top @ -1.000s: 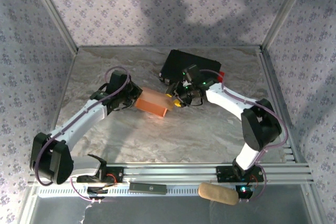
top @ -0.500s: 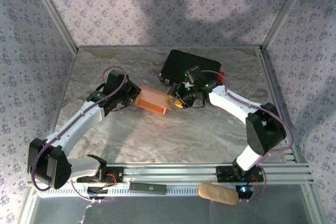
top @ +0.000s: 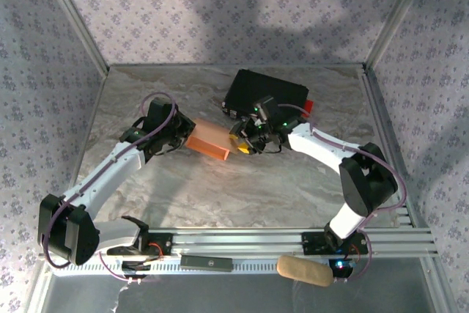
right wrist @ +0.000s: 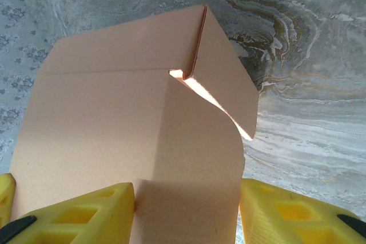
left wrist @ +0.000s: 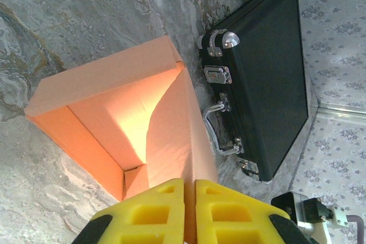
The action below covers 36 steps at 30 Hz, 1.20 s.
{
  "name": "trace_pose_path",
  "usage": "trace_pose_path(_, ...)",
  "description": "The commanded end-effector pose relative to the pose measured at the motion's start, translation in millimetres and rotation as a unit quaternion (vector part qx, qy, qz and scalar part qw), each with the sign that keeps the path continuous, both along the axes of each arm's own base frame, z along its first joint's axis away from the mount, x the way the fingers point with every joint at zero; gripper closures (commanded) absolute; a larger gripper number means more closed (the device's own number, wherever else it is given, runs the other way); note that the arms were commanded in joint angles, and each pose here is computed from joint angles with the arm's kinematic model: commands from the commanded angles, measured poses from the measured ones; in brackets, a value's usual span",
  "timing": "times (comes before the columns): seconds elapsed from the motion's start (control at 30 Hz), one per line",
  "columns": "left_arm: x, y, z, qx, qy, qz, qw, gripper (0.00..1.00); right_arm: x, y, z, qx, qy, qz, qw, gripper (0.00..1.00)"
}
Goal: Fold the paper box
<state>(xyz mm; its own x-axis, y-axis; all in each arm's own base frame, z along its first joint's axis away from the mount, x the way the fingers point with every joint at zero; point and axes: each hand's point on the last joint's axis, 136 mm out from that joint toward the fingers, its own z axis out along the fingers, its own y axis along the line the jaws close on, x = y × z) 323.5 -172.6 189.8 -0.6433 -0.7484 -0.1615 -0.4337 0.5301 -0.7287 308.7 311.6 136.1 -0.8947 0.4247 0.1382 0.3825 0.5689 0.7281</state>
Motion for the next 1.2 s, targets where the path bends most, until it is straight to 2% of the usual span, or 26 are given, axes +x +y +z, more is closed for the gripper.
trace_pose_path(0.0,-5,-1,10,-0.016,-0.005,0.0,1.0,1.0,-1,20,10,0.031,0.002,0.014,0.999,0.48)
trace_pose_path(0.2,-4,6,11,-0.005,-0.007,0.004,1.0,1.0,-8,-5,7,0.008,0.001,0.005,1.0,0.42)
trace_pose_path(0.37,-4,7,10,-0.002,-0.005,0.001,1.0,1.0,-2,-33,29,0.01,-0.025,-0.011,1.0,0.4)
trace_pose_path(0.5,-4,7,11,-0.004,-0.007,0.003,1.0,1.0,5,-39,43,0.016,-0.037,-0.014,0.999,0.39)
trace_pose_path(0.93,-3,6,10,-0.008,-0.007,0.002,1.0,1.0,1,25,24,0.072,-0.002,0.018,0.997,0.39)
trace_pose_path(1.17,-5,5,8,-0.012,-0.006,0.0,1.0,1.0,0,34,17,0.08,0.007,0.005,0.997,0.44)
